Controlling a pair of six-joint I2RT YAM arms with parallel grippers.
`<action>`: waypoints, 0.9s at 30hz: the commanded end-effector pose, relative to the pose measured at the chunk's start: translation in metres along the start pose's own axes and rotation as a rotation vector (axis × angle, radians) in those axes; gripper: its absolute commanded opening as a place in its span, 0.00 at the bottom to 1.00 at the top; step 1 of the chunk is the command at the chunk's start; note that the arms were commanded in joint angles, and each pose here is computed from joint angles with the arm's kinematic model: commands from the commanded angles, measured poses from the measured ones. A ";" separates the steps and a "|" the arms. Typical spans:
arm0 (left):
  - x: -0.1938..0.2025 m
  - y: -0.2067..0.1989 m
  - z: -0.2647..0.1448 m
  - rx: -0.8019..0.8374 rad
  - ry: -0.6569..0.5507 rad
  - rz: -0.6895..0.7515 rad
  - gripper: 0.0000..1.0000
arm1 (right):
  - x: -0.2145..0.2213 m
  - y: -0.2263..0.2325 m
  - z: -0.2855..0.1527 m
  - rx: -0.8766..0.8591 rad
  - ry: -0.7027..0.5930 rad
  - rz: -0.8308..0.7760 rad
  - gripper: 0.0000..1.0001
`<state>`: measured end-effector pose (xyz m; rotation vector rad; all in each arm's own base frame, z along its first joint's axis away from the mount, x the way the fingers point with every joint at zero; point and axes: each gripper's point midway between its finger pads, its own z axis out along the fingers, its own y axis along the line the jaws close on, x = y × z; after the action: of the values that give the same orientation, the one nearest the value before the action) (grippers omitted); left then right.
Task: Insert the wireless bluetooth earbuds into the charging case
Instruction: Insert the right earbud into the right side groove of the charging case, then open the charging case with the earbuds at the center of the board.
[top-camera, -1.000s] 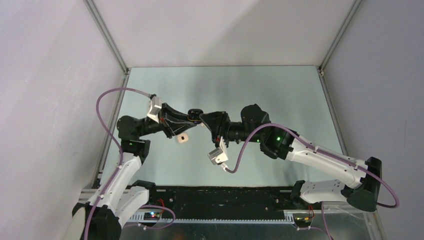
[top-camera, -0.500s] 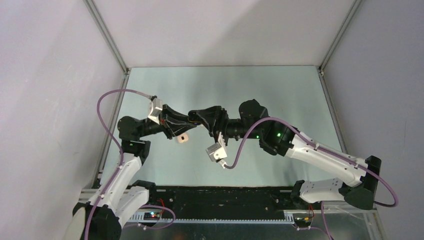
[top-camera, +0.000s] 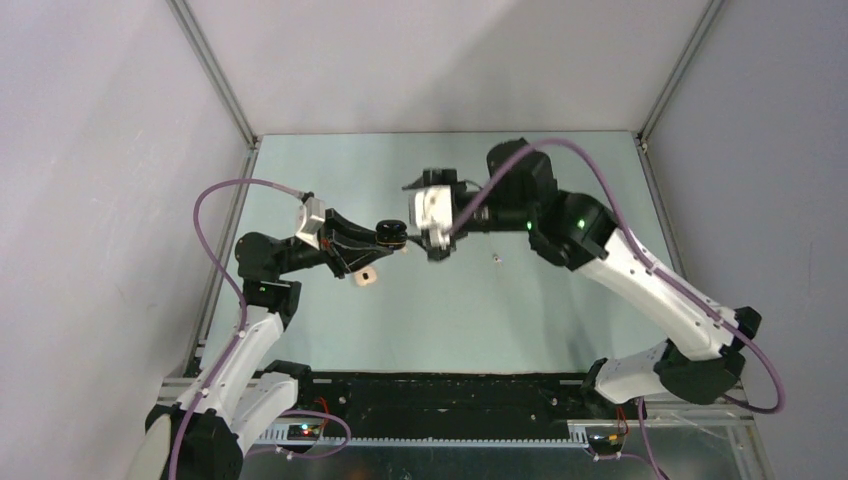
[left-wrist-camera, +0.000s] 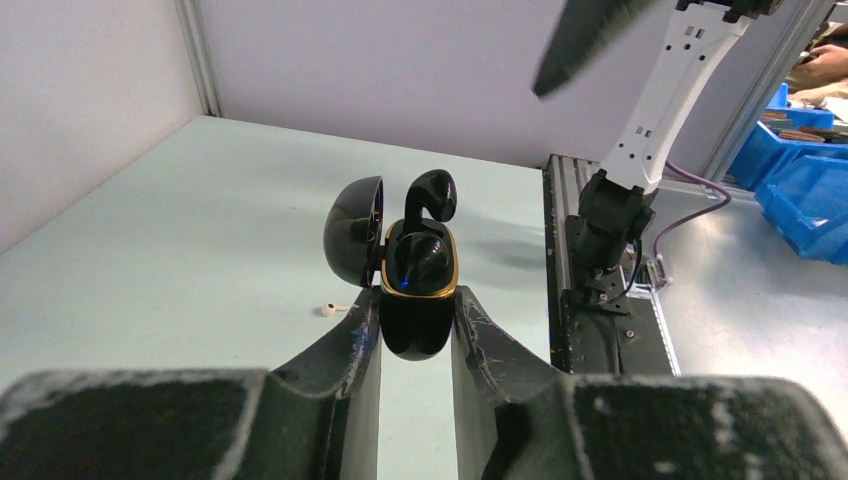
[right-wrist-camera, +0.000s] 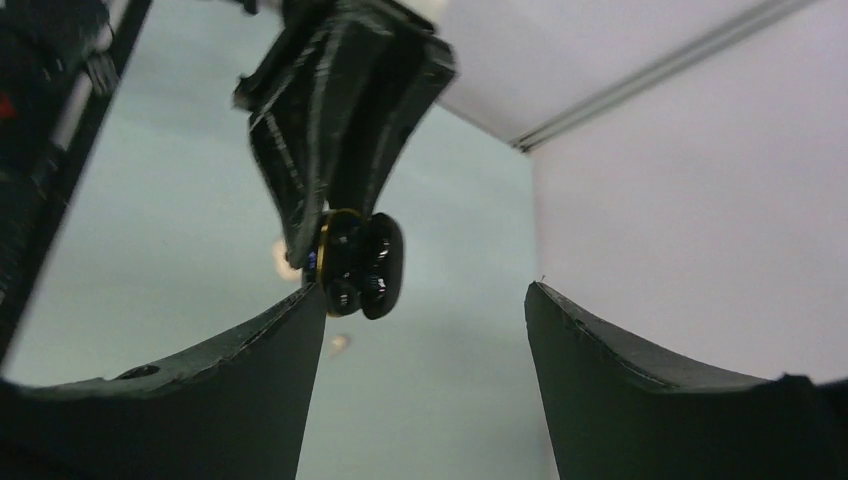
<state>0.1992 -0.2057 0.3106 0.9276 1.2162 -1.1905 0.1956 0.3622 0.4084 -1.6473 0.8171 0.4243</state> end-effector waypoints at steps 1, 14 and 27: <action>-0.009 -0.006 0.000 0.035 -0.008 0.096 0.00 | 0.002 0.007 -0.001 -0.078 0.022 0.467 0.77; -0.006 -0.017 -0.002 0.070 0.010 0.102 0.00 | 0.026 0.010 0.013 -0.131 0.049 0.655 0.76; -0.004 -0.018 -0.003 0.074 0.014 0.108 0.00 | 0.035 0.008 0.029 -0.134 0.060 0.686 0.75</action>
<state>0.1860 -0.2058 0.3109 1.0084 1.1732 -1.1842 0.2175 0.3708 0.3544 -1.4942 1.4655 0.8910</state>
